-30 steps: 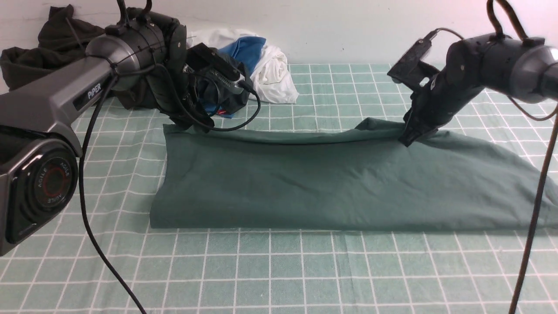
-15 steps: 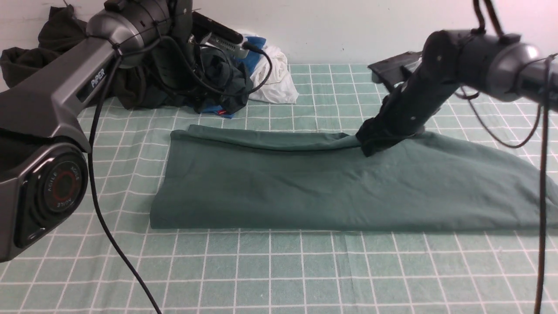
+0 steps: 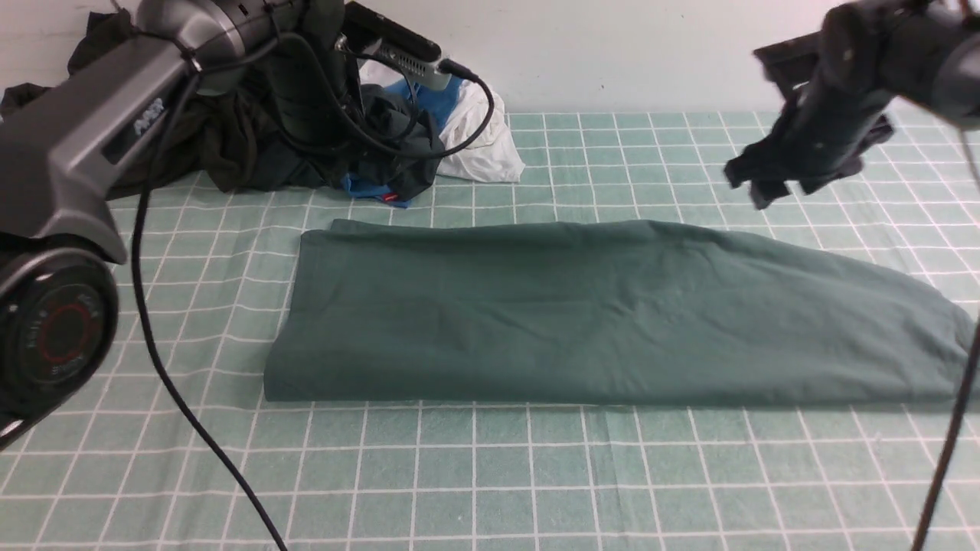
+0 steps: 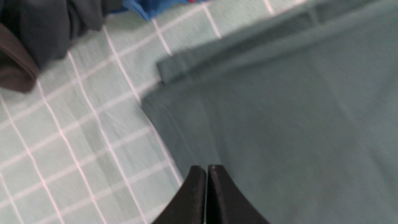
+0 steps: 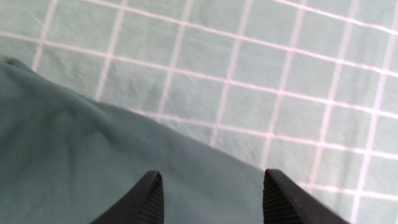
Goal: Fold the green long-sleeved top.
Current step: Use the right arm to clamp the right edge of the fabric
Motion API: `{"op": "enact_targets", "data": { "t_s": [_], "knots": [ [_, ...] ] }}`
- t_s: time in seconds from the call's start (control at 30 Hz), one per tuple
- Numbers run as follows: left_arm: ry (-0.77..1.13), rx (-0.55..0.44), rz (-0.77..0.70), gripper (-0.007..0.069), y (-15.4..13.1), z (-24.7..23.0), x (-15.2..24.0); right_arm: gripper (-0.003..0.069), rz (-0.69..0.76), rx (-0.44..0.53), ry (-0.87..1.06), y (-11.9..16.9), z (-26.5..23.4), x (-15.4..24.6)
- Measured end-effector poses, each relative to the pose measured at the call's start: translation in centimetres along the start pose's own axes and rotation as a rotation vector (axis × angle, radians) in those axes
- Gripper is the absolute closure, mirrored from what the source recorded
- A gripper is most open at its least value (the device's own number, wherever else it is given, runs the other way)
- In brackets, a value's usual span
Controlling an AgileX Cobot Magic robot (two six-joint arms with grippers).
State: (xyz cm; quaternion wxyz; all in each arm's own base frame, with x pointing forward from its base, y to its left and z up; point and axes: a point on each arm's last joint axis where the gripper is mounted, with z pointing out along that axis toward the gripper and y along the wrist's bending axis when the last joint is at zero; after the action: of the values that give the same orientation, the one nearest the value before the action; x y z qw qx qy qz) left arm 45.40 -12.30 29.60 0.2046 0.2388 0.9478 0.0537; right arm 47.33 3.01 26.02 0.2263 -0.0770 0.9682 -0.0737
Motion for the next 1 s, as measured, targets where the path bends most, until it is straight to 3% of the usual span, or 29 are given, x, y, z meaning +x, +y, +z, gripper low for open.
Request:
{"op": "enact_targets", "data": {
  "t_s": [0.23, 0.5, 0.8, 1.0],
  "knots": [
    [0.161, 0.133, 0.021, 0.0629, -2.4, 0.6, 6.2, 0.0252, 0.155, -0.024, 0.038, -5.6, -4.1, 5.9],
    [0.248, 0.161, 0.038, 0.0629, -4.4, 7.1, 11.0, 0.0249, 0.331, 0.013, 0.15, -10.3, -0.7, 13.2],
    [0.258, 0.165, 0.041, 0.0629, -4.7, 8.4, 11.5, 0.0218, 0.376, -0.004, 0.256, -11.2, 6.4, 15.9],
    [0.26, 0.166, 0.04, 0.0629, -4.7, 8.5, 11.5, 0.0223, 0.38, -0.008, 0.249, -11.1, 7.1, 15.9]
  ]
}}
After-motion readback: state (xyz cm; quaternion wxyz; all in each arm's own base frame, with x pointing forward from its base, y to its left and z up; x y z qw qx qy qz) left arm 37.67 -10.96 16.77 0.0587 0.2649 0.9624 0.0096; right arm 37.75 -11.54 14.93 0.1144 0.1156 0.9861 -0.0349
